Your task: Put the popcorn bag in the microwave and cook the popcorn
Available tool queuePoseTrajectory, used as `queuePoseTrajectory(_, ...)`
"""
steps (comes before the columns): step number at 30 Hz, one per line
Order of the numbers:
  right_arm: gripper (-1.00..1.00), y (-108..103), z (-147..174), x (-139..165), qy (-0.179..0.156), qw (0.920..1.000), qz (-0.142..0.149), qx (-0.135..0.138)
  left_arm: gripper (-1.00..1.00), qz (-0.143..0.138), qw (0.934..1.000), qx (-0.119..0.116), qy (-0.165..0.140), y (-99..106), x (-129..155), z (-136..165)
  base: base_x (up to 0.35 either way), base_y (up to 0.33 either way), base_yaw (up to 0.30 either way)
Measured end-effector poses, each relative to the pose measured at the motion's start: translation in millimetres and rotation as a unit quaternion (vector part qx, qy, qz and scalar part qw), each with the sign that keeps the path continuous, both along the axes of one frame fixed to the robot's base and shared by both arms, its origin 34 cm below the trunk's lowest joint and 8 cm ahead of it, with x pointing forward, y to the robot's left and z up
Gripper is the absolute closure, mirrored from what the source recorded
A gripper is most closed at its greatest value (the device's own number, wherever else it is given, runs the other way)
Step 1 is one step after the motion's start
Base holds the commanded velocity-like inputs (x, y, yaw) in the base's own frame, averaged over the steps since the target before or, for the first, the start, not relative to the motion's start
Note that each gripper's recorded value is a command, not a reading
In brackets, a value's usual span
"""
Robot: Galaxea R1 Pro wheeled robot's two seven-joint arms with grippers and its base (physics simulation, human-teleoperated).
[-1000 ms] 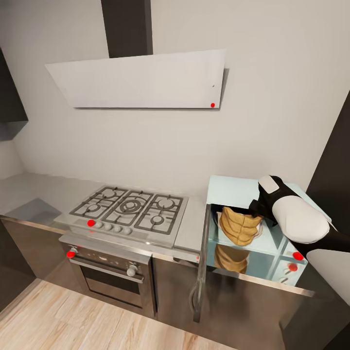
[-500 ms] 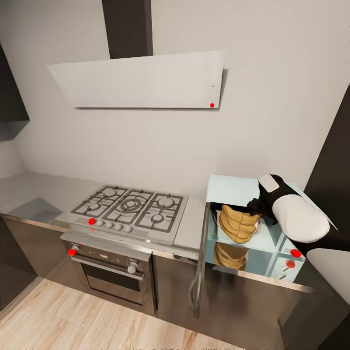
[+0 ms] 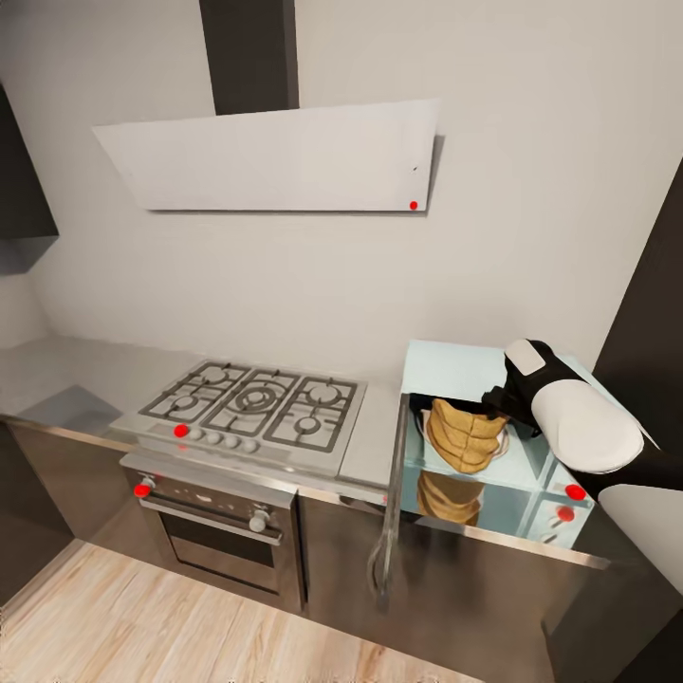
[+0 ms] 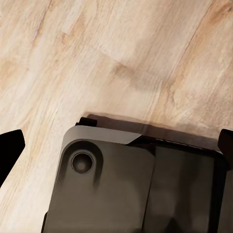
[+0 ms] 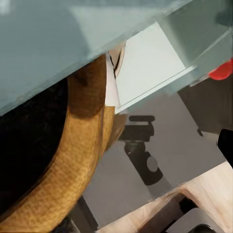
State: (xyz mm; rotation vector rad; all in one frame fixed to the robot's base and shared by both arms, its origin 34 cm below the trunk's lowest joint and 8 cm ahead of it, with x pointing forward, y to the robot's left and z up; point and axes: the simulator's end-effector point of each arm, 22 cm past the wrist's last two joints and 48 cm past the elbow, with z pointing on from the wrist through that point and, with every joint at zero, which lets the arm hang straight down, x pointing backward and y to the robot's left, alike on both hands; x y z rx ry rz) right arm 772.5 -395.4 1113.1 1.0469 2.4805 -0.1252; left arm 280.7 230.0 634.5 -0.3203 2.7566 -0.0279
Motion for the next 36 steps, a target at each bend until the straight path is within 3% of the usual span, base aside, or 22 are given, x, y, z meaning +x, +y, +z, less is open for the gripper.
queuePoseTrajectory(29, -1.00, 3.6, 6.1, -0.3, 0.005, 0.9999, 0.010, 0.004, -1.00, 0.000, 1.0000, 0.000, 0.000, 0.0, -0.1, 0.2, -0.032, 0.000, 0.000)
queuePoseTrajectory(36, -1.00, 3.4, 5.2, -0.3, 0.006, 0.9999, 0.011, 0.004, -1.00, 0.000, 1.0000, 0.000, 0.000, -0.2, -0.1, 0.0, -0.231, 0.000, 0.000)
